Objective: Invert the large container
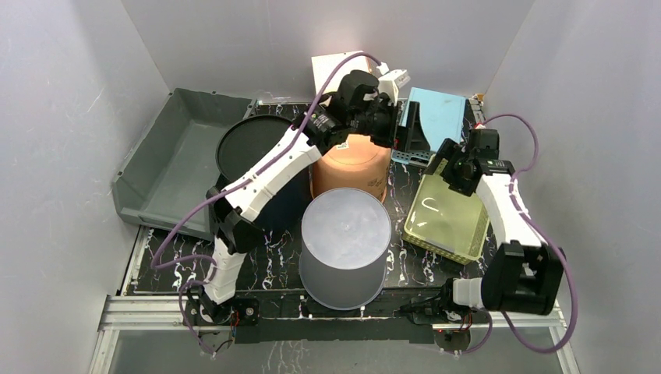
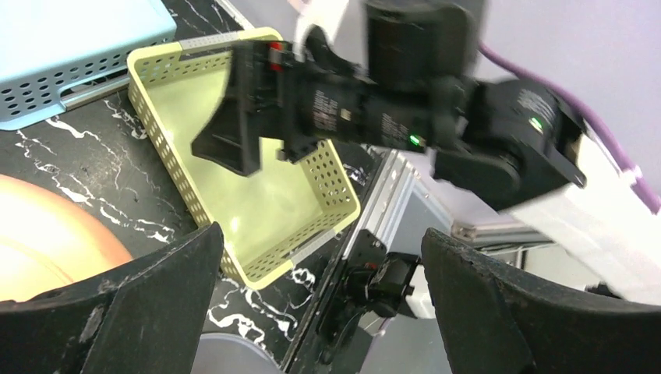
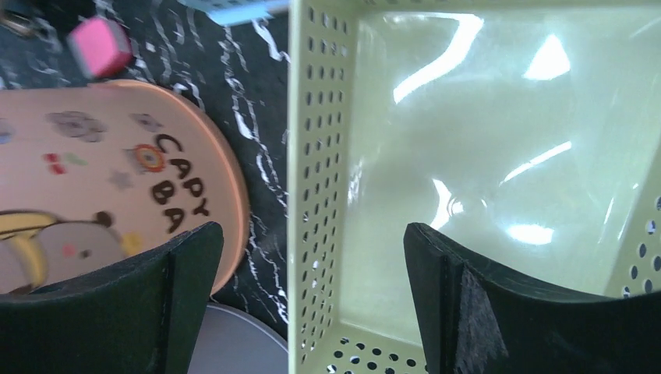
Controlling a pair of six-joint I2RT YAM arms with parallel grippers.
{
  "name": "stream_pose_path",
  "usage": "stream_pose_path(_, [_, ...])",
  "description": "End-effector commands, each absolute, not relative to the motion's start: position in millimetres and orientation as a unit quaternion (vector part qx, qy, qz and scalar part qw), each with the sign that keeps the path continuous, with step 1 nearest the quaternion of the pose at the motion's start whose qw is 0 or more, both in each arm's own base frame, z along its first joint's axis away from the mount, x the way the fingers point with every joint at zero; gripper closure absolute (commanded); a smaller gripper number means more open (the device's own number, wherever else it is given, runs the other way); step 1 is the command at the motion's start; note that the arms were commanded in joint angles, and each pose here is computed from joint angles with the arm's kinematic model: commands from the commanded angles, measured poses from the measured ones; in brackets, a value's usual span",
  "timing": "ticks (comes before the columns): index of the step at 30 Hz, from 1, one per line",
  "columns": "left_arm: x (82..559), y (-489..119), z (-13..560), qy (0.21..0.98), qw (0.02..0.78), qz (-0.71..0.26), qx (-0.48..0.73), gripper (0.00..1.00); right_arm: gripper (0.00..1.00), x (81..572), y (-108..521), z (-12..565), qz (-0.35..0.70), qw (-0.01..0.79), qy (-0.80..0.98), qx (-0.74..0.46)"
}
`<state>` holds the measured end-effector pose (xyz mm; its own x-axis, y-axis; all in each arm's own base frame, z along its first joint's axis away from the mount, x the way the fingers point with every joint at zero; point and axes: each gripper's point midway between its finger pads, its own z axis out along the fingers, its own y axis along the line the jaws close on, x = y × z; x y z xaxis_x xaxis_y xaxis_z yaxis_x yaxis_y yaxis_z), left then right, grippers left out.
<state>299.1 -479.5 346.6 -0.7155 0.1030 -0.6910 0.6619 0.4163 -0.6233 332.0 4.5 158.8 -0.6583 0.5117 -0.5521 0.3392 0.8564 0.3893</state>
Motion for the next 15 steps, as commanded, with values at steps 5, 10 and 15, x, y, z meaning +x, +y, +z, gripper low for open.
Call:
stream_pose_path(5, [289.8,-409.5,387.2,0.801,0.395,-0.373,0.251,0.02,0.18,354.5,24.3,121.1,0.098,0.301,0.925,0.209])
stream_pose_path(10, [278.4,-380.8,397.8,0.801,0.419,-0.360,0.231,0.02,0.39,351.1,25.8,89.0,0.061,0.270,0.936,0.219])
stream_pose_path(15, [269.1,-366.5,395.2,0.807,0.416,-0.355,0.222,0.02,0.95,347.8,17.4,117.3,0.046,0.302,0.928,0.215])
